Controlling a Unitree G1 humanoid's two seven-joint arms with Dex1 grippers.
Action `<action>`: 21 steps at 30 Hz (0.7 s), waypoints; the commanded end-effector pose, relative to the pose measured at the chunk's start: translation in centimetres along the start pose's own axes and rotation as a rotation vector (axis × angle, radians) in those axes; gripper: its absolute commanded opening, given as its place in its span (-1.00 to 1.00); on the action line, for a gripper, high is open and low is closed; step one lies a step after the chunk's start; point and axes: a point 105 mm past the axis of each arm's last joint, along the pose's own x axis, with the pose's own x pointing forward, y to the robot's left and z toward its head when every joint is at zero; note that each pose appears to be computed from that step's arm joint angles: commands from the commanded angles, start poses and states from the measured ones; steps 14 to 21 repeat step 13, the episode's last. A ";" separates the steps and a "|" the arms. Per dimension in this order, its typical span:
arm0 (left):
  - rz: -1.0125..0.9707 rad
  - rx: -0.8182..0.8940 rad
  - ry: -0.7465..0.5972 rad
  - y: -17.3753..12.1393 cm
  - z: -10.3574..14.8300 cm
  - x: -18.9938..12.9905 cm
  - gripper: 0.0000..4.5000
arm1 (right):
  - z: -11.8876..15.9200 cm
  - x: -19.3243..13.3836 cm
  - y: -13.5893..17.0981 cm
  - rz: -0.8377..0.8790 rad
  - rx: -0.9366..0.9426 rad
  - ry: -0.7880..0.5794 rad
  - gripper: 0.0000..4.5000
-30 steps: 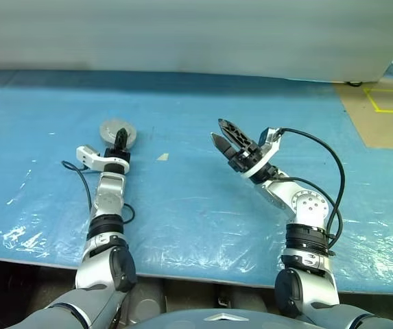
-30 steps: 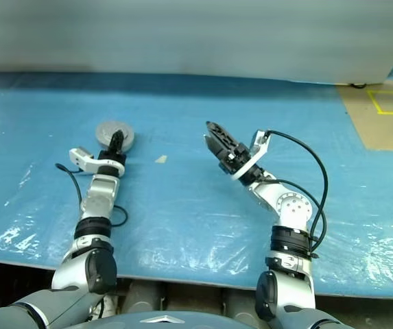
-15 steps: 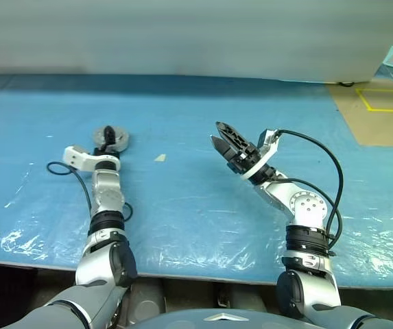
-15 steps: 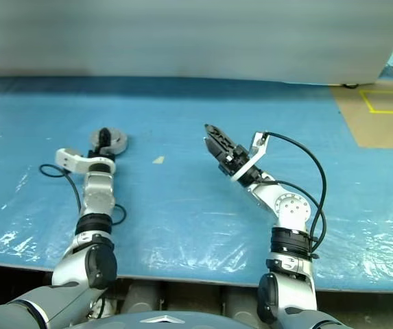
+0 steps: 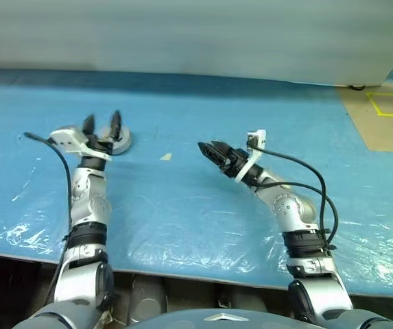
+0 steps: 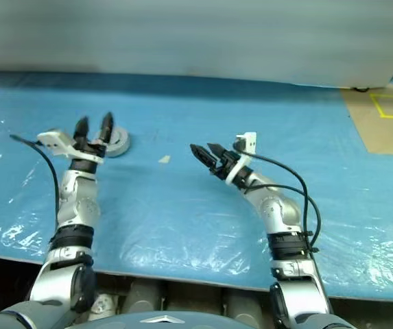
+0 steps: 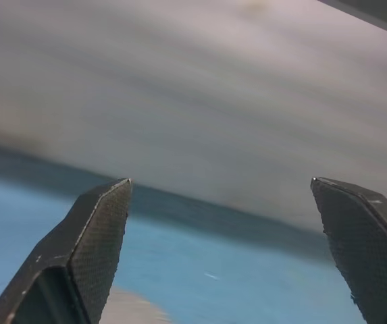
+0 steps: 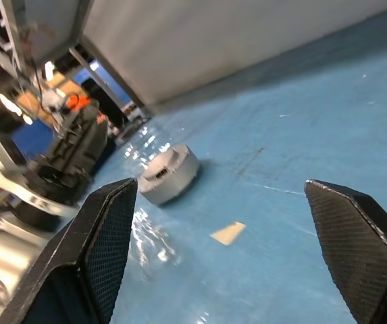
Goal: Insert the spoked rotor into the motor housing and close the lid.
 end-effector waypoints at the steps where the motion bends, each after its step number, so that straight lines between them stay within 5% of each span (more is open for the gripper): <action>1: -0.316 0.020 0.120 -3.7 -0.5 -1.5 0.99 | 0.4 -1.1 1.8 0.090 -0.176 0.011 0.85; 9: -0.646 0.032 0.317 -6.8 -2.5 -5.3 1.00 | -0.7 -4.1 2.7 0.136 -0.426 0.101 1.00; 21: -0.713 0.083 0.383 -7.4 -3.8 -6.6 1.00 | -0.6 -4.5 1.7 0.067 -0.444 0.088 1.00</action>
